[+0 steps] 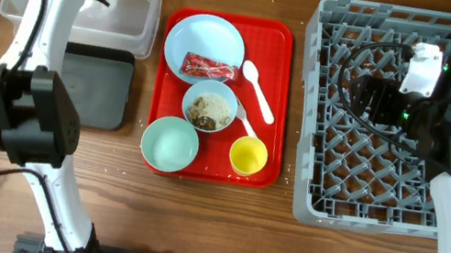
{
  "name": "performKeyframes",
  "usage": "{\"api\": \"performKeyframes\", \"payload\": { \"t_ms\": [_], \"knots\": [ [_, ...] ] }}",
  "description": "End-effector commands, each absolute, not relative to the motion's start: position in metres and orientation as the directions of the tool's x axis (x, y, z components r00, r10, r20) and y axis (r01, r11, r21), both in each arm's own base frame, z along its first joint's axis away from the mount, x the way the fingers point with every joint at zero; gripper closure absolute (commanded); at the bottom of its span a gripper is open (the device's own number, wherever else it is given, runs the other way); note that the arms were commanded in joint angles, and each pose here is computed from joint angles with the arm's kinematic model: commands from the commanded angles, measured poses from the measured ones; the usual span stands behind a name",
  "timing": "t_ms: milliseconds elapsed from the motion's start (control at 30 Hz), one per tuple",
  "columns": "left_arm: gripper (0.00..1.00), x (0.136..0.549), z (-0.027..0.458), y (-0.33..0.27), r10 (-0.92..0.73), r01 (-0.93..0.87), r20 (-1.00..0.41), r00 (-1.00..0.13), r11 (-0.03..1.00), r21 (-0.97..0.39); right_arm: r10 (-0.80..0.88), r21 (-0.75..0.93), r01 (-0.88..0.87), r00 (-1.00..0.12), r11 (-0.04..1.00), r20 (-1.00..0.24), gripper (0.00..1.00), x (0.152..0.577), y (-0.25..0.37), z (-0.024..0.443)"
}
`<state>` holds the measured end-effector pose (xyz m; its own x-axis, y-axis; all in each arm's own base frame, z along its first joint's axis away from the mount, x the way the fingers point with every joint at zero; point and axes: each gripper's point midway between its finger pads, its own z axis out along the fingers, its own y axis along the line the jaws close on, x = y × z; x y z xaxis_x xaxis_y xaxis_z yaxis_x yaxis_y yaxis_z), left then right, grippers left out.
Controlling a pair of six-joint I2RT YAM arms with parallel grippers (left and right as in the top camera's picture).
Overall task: Sort waste into correct bins and load items into the dishwasher rack
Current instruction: 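Carry the tissue left and drop it into the clear bin, then grasp the red wrapper on the blue plate with the left gripper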
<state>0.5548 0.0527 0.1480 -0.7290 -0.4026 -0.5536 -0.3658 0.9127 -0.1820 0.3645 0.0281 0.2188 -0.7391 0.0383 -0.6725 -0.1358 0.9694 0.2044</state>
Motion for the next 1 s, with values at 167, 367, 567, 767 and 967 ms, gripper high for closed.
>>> {"api": "performKeyframes", "payload": {
  "t_ms": [167,367,567,767,967],
  "knots": [
    [0.0,0.534,0.21,-0.05,0.059,0.177,-0.645,-0.762,0.977,-0.12,0.042,0.222,-0.148,-0.738,0.964,-0.673,0.0,0.367,0.032,0.221],
    [0.06,0.471,0.129,-0.164,0.581,0.65,-0.409,-0.704,0.759,-0.041,0.042,0.222,-0.147,-0.74,0.964,-0.671,0.0,0.367,0.032,0.221],
    [0.09,0.449,0.063,-0.171,0.704,0.741,-0.252,-0.664,0.665,-0.095,0.042,0.224,-0.145,-0.746,0.964,-0.664,0.0,0.365,0.032,0.219],
    [0.12,0.454,0.023,-0.17,0.745,0.774,-0.219,-0.63,0.625,-0.101,0.042,0.225,-0.144,-0.75,0.964,-0.66,0.0,0.364,0.032,0.218],
    [0.16,0.474,0.012,-0.169,0.733,0.771,-0.267,-0.625,0.633,-0.068,0.042,0.225,-0.144,-0.75,0.964,-0.66,0.0,0.364,0.032,0.218]
  ]
}}
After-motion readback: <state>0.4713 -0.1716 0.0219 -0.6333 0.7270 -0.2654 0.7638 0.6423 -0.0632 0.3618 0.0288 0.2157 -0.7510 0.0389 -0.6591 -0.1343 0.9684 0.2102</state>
